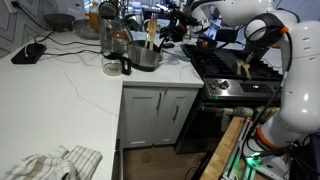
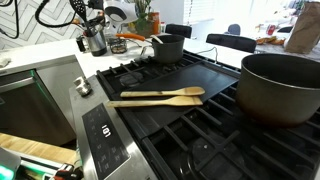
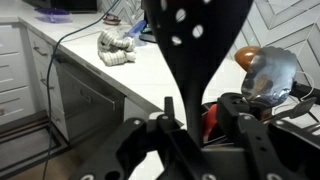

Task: Put the spoon inside the silver pot

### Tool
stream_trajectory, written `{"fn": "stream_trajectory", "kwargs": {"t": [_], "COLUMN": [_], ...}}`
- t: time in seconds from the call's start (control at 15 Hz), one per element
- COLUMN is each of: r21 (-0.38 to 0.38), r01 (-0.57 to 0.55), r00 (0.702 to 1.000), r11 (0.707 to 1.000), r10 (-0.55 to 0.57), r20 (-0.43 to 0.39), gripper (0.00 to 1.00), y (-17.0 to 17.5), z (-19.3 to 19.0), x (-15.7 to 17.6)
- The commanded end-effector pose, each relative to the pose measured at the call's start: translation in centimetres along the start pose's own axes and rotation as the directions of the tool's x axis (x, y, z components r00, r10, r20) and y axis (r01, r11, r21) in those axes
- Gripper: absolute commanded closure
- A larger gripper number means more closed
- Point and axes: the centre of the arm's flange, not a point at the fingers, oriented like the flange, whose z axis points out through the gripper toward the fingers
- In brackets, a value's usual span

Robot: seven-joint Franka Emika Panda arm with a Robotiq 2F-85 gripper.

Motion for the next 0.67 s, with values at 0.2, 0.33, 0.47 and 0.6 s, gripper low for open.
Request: {"fn": "stream_trajectory", "kwargs": {"t": [0.2, 0.33, 0.47, 0.6], "r21": [-0.177, -0.216, -0.244, -0.273], "r01": [0.039, 0.028, 0.024, 0.036], "r00": [0.952, 0.917, 0.869, 0.812], "r11": [0.983, 0.976, 0.969, 0.961], "r10": [-0.09, -0.111, -0.141, -0.188], "r20": [-0.291, -0.384, -0.475, -0.553], "gripper": [0.01, 0.0, 0.0, 0.0], "y": [2.2, 3.1, 4.0, 4.9], "z": [-0.8, -1.2, -2.2, -3.5], "x": [-7.1, -9.2, -11.0, -12.9]}}
